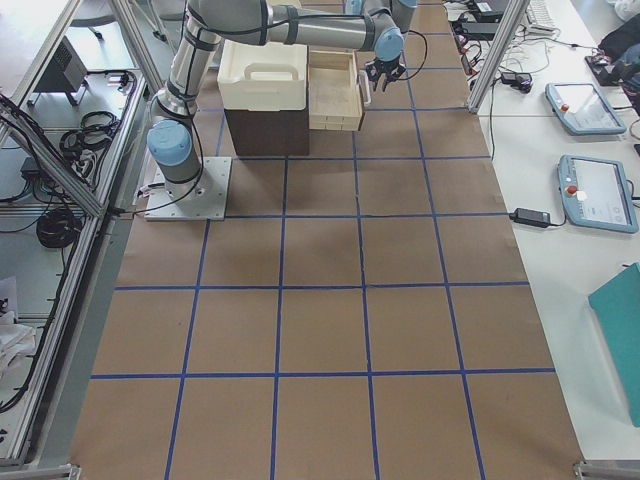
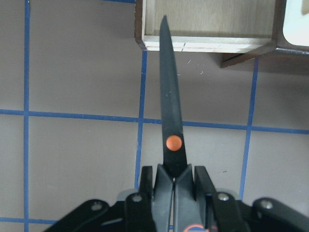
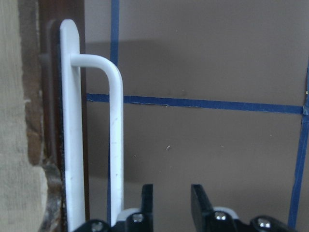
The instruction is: Place scissors in drawer with both arms
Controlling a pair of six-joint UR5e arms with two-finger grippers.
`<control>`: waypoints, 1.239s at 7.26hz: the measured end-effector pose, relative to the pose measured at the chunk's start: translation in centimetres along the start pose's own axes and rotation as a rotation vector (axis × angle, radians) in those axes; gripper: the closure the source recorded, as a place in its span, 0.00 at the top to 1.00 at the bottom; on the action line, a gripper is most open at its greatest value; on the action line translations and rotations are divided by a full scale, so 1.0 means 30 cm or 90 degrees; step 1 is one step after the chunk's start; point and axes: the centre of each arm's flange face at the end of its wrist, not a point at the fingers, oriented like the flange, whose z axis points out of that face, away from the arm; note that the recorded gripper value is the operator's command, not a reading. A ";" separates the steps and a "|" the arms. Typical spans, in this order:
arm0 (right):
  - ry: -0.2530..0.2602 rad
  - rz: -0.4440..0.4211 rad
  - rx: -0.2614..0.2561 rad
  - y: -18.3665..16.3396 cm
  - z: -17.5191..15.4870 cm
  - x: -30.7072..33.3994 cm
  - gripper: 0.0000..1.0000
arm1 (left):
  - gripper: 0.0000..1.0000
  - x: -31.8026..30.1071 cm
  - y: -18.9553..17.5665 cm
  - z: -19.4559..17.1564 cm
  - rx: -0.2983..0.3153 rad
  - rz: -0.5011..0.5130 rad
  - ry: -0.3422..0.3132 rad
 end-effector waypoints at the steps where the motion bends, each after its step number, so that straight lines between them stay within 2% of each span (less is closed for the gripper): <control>1: 0.004 0.000 0.001 0.000 -0.010 0.004 0.72 | 0.06 0.003 -0.019 0.006 -0.003 -0.002 0.001; 3: 0.010 0.006 -0.001 0.012 -0.088 -0.025 0.79 | 0.06 0.005 -0.036 0.005 -0.002 -0.002 -0.004; 4: 0.018 0.021 0.001 0.048 -0.192 -0.073 0.87 | 0.06 0.001 -0.039 0.007 0.000 -0.003 -0.005; 5: 0.027 0.059 0.004 0.125 -0.311 -0.131 0.95 | 0.07 -0.001 -0.044 0.010 0.002 -0.008 -0.005; 7: 0.048 0.214 0.017 0.301 -0.487 -0.256 1.00 | 0.08 0.006 -0.098 0.039 0.002 -0.028 0.003; 9: 0.075 0.432 0.035 0.379 -0.596 -0.382 1.00 | 0.10 0.014 -0.229 0.094 0.001 -0.053 0.001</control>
